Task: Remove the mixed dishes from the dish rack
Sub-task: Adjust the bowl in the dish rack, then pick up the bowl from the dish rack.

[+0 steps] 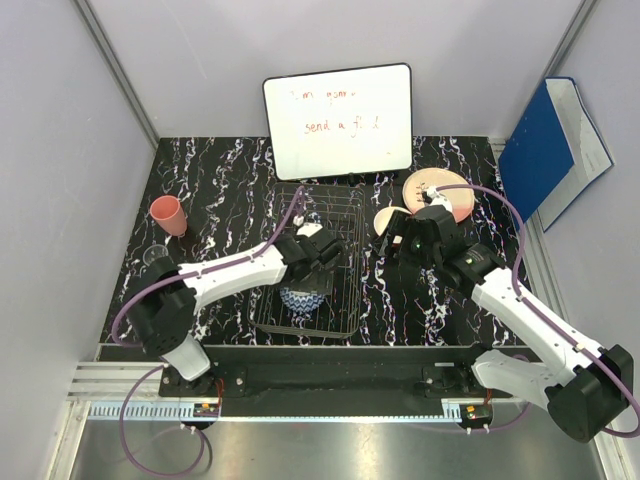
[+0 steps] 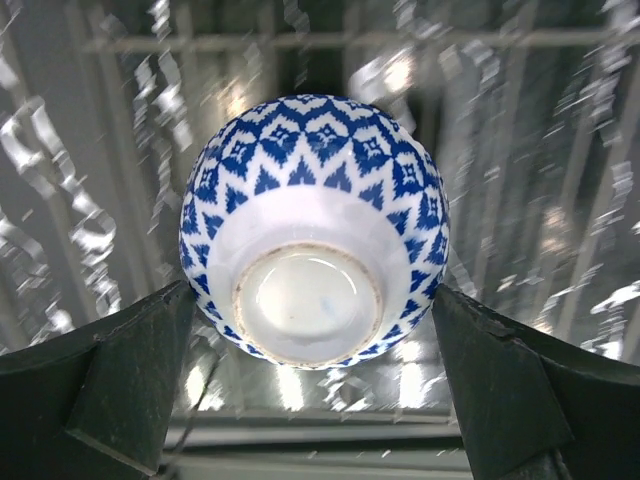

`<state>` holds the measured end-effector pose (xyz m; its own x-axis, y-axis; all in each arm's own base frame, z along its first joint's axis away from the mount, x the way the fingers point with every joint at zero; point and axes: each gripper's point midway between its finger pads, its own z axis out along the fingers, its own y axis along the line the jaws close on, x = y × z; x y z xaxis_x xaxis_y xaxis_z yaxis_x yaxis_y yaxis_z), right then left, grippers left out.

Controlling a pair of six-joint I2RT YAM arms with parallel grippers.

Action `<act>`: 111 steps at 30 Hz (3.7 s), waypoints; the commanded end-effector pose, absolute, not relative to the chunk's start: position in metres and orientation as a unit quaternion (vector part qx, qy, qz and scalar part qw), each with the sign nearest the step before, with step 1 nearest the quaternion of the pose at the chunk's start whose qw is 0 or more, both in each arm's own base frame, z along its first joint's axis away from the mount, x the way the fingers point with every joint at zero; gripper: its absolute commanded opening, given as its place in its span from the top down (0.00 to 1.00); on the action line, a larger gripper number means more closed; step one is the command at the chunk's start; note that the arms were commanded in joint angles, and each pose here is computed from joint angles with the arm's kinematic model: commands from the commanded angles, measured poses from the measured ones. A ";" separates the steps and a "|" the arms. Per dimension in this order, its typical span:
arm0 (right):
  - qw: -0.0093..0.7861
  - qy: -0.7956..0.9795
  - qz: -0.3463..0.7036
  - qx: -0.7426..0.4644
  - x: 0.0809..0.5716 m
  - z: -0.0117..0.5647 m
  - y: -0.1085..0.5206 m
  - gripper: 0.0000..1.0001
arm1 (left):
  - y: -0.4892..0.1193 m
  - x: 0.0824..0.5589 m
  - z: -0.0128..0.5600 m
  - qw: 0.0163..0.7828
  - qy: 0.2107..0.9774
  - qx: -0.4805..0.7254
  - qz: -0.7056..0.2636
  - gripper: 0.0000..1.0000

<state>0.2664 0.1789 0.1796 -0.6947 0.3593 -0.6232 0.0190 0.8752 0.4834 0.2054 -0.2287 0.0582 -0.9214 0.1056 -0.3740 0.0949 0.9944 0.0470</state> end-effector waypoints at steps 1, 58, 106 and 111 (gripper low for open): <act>0.385 0.885 0.240 0.101 0.269 0.184 0.185 0.12 | -0.235 0.171 -0.008 0.090 0.994 0.058 0.006 0.01; 0.385 0.885 0.240 0.102 0.270 0.184 0.186 0.13 | -0.260 0.196 0.110 0.226 0.966 0.090 -0.088 1.00; 0.372 0.892 0.238 0.101 0.271 0.168 0.189 0.13 | -0.273 0.229 0.104 0.255 0.960 0.111 -0.039 0.15; 0.370 0.892 0.238 0.101 0.270 0.167 0.189 0.13 | -0.273 0.233 0.099 0.256 0.960 0.106 -0.039 0.22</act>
